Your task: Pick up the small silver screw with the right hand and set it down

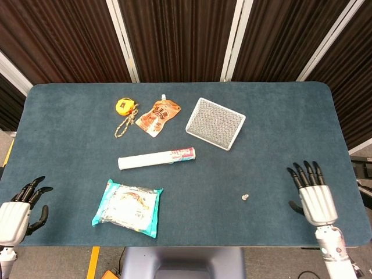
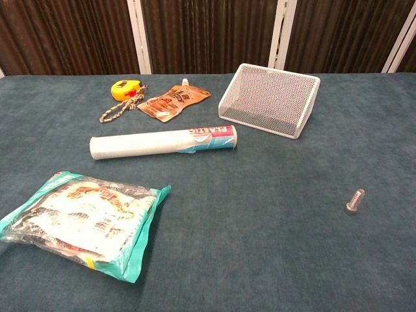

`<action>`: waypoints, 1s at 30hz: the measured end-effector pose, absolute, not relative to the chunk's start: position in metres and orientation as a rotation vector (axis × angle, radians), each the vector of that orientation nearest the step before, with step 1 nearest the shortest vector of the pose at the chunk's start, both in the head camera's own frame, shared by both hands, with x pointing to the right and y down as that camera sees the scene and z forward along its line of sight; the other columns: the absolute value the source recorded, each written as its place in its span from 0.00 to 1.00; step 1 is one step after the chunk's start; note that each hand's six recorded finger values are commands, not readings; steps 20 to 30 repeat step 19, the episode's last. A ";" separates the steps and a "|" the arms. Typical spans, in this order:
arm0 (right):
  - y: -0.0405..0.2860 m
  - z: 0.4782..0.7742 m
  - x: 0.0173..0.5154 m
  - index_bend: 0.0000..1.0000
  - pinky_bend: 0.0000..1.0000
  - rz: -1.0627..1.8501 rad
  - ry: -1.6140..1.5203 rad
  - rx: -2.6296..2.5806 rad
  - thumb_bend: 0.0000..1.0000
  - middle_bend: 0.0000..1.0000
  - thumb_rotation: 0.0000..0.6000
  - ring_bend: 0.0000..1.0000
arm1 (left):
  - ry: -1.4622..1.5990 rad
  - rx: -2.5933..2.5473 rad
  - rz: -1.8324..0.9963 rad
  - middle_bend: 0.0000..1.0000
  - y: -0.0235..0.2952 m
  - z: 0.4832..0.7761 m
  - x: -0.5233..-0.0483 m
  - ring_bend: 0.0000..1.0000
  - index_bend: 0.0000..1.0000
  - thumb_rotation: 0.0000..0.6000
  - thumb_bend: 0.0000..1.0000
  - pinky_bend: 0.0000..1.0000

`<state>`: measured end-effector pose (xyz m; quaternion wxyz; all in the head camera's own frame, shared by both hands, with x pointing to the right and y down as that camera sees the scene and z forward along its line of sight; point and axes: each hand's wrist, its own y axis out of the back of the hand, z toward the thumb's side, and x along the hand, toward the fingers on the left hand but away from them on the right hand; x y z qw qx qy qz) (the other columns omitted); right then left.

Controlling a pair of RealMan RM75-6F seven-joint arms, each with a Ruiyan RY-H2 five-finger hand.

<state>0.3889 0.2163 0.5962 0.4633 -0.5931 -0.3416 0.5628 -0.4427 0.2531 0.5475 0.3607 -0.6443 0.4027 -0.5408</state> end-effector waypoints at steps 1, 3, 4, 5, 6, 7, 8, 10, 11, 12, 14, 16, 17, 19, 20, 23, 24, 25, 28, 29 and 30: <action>0.218 0.593 0.394 0.16 0.05 1.385 -0.853 -1.445 0.08 0.12 1.00 0.01 | 1.036 -1.658 -1.394 0.09 0.253 0.547 -0.442 0.18 0.25 1.00 0.56 0.41; 0.222 0.588 0.406 0.14 0.05 1.403 -0.884 -1.418 0.08 0.10 1.00 0.00 | 1.033 -1.654 -1.392 0.09 0.252 0.547 -0.441 0.18 0.25 1.00 0.56 0.41; 0.222 0.588 0.409 0.13 0.05 1.414 -0.889 -1.413 0.08 0.09 1.00 0.00 | 1.032 -1.655 -1.392 0.09 0.252 0.548 -0.441 0.18 0.25 1.00 0.56 0.41; 0.222 0.588 0.411 0.11 0.04 1.427 -0.891 -1.412 0.08 0.08 1.00 0.00 | 1.030 -1.655 -1.393 0.09 0.252 0.548 -0.441 0.18 0.25 1.00 0.56 0.41; 0.222 0.588 0.413 0.09 0.04 1.449 -0.894 -1.414 0.08 0.07 1.00 0.00 | 1.028 -1.657 -1.396 0.09 0.252 0.549 -0.441 0.18 0.25 1.00 0.56 0.41; 0.222 0.589 0.414 0.09 0.04 1.467 -0.895 -1.417 0.08 0.06 1.00 0.00 | 1.028 -1.658 -1.398 0.09 0.252 0.550 -0.441 0.18 0.25 1.00 0.56 0.41; 0.222 0.589 0.415 0.08 0.04 1.483 -0.892 -1.421 0.08 0.06 1.00 0.00 | 1.028 -1.660 -1.401 0.09 0.252 0.551 -0.441 0.18 0.25 1.00 0.56 0.41; 0.223 0.591 0.414 0.08 0.04 1.506 -0.879 -1.425 0.08 0.06 1.00 0.00 | 1.025 -1.663 -1.404 0.09 0.252 0.552 -0.442 0.18 0.25 1.00 0.56 0.41; 0.223 0.591 0.414 0.08 0.04 1.506 -0.875 -1.426 0.08 0.06 1.00 0.00 | 1.024 -1.663 -1.405 0.09 0.252 0.552 -0.442 0.18 0.25 1.00 0.56 0.41; 0.223 0.591 0.413 0.08 0.04 1.502 -0.870 -1.426 0.08 0.06 1.00 0.00 | 1.023 -1.663 -1.405 0.09 0.252 0.552 -0.442 0.18 0.25 1.00 0.56 0.41; 0.223 0.591 0.413 0.08 0.04 1.496 -0.868 -1.428 0.08 0.06 1.00 0.00 | 1.027 -1.663 -1.404 0.09 0.252 0.551 -0.442 0.18 0.25 1.00 0.56 0.41; 0.224 0.591 0.412 0.08 0.04 1.490 -0.873 -1.435 0.08 0.06 1.00 0.00 | 1.032 -1.665 -1.403 0.09 0.252 0.551 -0.443 0.18 0.25 1.00 0.56 0.41; 0.224 0.592 0.412 0.08 0.04 1.489 -0.874 -1.438 0.08 0.06 1.00 0.00 | 1.035 -1.665 -1.403 0.09 0.252 0.550 -0.443 0.18 0.25 1.00 0.56 0.41; 0.225 0.593 0.412 0.08 0.04 1.490 -0.873 -1.445 0.08 0.06 1.00 0.00 | 1.035 -1.665 -1.403 0.10 0.252 0.550 -0.443 0.18 0.25 1.00 0.56 0.41; 0.225 0.593 0.412 0.08 0.04 1.490 -0.873 -1.445 0.08 0.06 1.00 0.00 | 1.035 -1.665 -1.403 0.10 0.252 0.550 -0.443 0.18 0.25 1.00 0.56 0.41; 0.225 0.593 0.412 0.08 0.04 1.490 -0.873 -1.445 0.08 0.06 1.00 0.00 | 1.035 -1.665 -1.403 0.10 0.252 0.550 -0.443 0.18 0.25 1.00 0.56 0.41; 0.225 0.593 0.412 0.08 0.04 1.490 -0.873 -1.445 0.08 0.06 1.00 0.00 | 1.035 -1.665 -1.403 0.10 0.252 0.550 -0.443 0.18 0.25 1.00 0.56 0.41; 0.225 0.593 0.412 0.08 0.04 1.490 -0.873 -1.445 0.08 0.06 1.00 0.00 | 1.035 -1.665 -1.403 0.10 0.252 0.550 -0.443 0.18 0.25 1.00 0.56 0.41; 0.225 0.593 0.412 0.08 0.04 1.490 -0.873 -1.445 0.08 0.06 1.00 0.00 | 1.035 -1.665 -1.403 0.10 0.252 0.550 -0.443 0.18 0.25 1.00 0.56 0.41; 0.225 0.593 0.412 0.08 0.04 1.490 -0.873 -1.445 0.08 0.06 1.00 0.00 | 1.035 -1.665 -1.403 0.10 0.252 0.550 -0.443 0.18 0.25 1.00 0.56 0.41; 0.225 0.593 0.412 0.08 0.04 1.490 -0.873 -1.445 0.08 0.06 1.00 0.00 | 1.035 -1.665 -1.403 0.10 0.252 0.550 -0.443 0.18 0.25 1.00 0.56 0.41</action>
